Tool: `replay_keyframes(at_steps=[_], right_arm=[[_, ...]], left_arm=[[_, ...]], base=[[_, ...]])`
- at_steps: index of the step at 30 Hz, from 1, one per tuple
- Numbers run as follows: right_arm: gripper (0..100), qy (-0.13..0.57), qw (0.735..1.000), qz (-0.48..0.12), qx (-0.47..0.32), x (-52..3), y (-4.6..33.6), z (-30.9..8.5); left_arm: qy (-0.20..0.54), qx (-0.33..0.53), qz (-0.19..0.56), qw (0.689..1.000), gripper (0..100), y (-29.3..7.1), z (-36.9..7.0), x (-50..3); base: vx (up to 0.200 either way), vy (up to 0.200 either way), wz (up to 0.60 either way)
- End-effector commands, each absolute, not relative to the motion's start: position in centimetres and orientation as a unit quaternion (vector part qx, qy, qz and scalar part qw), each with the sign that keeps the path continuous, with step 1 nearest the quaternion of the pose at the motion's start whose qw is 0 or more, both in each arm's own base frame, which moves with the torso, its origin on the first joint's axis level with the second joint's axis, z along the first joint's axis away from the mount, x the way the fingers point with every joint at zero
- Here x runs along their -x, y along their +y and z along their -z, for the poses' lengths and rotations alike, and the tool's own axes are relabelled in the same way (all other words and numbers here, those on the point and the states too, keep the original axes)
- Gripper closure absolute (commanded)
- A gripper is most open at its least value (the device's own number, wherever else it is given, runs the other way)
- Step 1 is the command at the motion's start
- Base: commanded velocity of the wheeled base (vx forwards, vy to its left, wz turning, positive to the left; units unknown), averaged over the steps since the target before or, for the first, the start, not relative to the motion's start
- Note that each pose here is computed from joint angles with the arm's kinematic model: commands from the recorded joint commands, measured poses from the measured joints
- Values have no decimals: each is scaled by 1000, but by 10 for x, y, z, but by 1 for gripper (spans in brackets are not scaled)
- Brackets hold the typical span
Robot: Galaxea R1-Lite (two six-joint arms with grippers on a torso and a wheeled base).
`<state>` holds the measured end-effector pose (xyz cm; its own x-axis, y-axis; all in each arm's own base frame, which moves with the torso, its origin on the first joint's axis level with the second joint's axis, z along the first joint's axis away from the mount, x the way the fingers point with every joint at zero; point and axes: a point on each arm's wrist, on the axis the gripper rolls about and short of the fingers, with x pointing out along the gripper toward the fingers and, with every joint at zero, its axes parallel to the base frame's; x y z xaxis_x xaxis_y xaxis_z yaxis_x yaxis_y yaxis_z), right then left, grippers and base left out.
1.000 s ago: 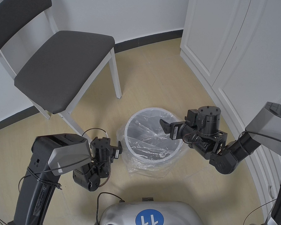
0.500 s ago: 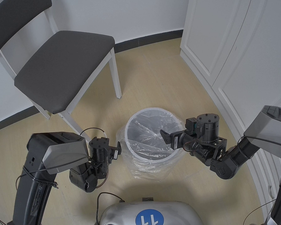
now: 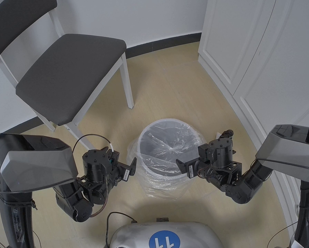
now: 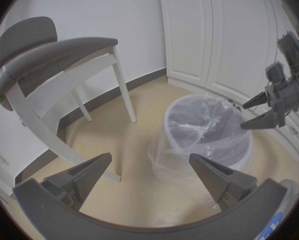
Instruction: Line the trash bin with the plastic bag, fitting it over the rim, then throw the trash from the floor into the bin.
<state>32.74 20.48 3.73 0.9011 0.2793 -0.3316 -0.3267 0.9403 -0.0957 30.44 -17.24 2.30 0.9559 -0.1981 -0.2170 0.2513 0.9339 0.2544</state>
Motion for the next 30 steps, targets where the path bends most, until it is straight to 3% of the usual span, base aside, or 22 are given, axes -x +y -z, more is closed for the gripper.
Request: replay_keyframes(at_steps=[1, 5, 7, 13, 19, 30], right_arm=[[0, 130, 975, -131, 127, -306, 169, -75], [0, 107, 977, -115, 147, -294, 143, -101], [0, 77, 980, -91, 158, -285, 108, -129], [0, 32, 987, -53, 149, -280, 57, -162], [0, 10, 990, -10, 143, -266, 13, -178], [0, 11, 992, 25, 121, -218, -9, -180]], left_arm=[[56, -129, 145, 979, 0, -192, -44, -292], [46, -129, 158, 978, 0, -208, -50, -293], [71, -147, 163, 973, 0, -226, -59, -297], [100, -166, 152, 969, 0, -255, -76, -316], [121, -187, 126, 967, 0, -281, -65, -339], [130, -222, 72, 964, 0, -298, -38, -351]], base=[[0, 0, 0], [0, 0, 0], [0, 0, 0], [0, 0, 0], [0, 0, 0], [0, 0, 0]])
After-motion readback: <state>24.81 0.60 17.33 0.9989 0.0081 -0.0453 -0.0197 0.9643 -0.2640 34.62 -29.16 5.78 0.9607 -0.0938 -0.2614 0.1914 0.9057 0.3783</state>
